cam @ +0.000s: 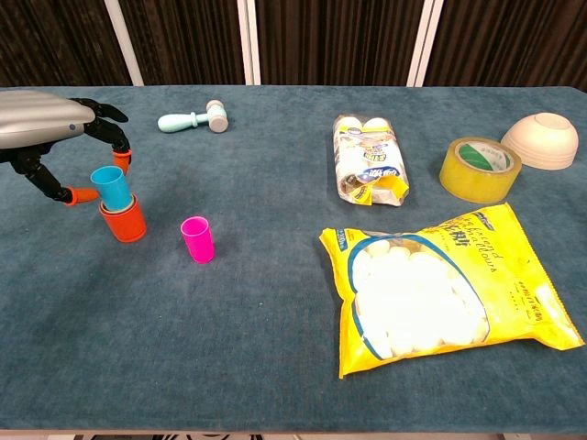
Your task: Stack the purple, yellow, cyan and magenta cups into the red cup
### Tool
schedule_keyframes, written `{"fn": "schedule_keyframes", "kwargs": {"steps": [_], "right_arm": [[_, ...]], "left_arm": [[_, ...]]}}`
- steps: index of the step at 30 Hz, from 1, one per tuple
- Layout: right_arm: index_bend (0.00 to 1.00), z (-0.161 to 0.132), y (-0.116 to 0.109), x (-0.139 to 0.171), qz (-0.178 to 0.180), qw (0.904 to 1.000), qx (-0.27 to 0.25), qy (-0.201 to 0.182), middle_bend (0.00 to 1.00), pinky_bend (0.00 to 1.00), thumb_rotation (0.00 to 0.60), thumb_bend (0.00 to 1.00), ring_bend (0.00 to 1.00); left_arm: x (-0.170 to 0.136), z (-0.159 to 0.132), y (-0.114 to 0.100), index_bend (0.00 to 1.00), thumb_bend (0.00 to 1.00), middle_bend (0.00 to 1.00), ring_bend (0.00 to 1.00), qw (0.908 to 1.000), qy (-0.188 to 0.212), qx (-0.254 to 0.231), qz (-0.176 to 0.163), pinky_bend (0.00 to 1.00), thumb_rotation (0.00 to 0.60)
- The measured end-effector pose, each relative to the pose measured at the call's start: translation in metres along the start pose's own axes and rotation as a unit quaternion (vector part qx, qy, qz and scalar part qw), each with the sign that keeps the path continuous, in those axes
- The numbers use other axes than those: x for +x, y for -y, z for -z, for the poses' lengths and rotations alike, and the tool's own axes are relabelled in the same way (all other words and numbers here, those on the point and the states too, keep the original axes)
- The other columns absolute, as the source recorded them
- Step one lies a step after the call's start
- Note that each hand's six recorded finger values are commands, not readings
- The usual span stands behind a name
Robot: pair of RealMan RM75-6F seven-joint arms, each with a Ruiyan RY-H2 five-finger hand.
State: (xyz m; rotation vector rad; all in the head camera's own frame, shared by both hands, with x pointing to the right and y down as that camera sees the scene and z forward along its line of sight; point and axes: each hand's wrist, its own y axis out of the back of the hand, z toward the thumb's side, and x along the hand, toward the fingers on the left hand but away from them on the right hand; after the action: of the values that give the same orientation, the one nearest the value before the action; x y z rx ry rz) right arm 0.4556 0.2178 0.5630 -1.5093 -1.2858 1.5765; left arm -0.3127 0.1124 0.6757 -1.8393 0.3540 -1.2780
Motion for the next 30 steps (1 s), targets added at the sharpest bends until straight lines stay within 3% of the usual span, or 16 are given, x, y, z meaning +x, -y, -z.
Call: {"fn": "schedule_keyframes", "kwargs": {"steps": [8,12,23,30], "right_arm": [[0.11,0.0,0.0,0.0,-0.001,1.0,0.0,0.0,0.04,0.0,0.6,0.32,0.1],[0.11,0.0,0.0,0.0,-0.001,1.0,-0.001,0.001,0.04,0.0,0.6,0.32,0.1],[0.11,0.0,-0.002,0.0,0.002,1.0,-0.003,0.002,0.04,0.0,0.6,0.32,0.1],[0.11,0.001,-0.003,0.0,0.003,1.0,-0.004,0.004,0.04,0.0,0.6,0.32,0.1]], "left_arm": [[-0.002,0.003,0.006,0.22,0.27,0.23,0.0,0.9997,-0.004,0.014,0.021,0.0,0.6],[-0.002,0.0,-0.001,0.17,0.25,0.23,0.0,0.9998,0.0,0.011,0.018,0.0,0.6],[0.002,-0.023,-0.022,0.18,0.24,0.23,0.0,0.9996,0.024,-0.007,-0.009,0.0,0.6],[0.011,-0.053,-0.017,0.22,0.24,0.23,0.0,0.998,0.058,-0.025,0.006,0.0,0.6]]}}
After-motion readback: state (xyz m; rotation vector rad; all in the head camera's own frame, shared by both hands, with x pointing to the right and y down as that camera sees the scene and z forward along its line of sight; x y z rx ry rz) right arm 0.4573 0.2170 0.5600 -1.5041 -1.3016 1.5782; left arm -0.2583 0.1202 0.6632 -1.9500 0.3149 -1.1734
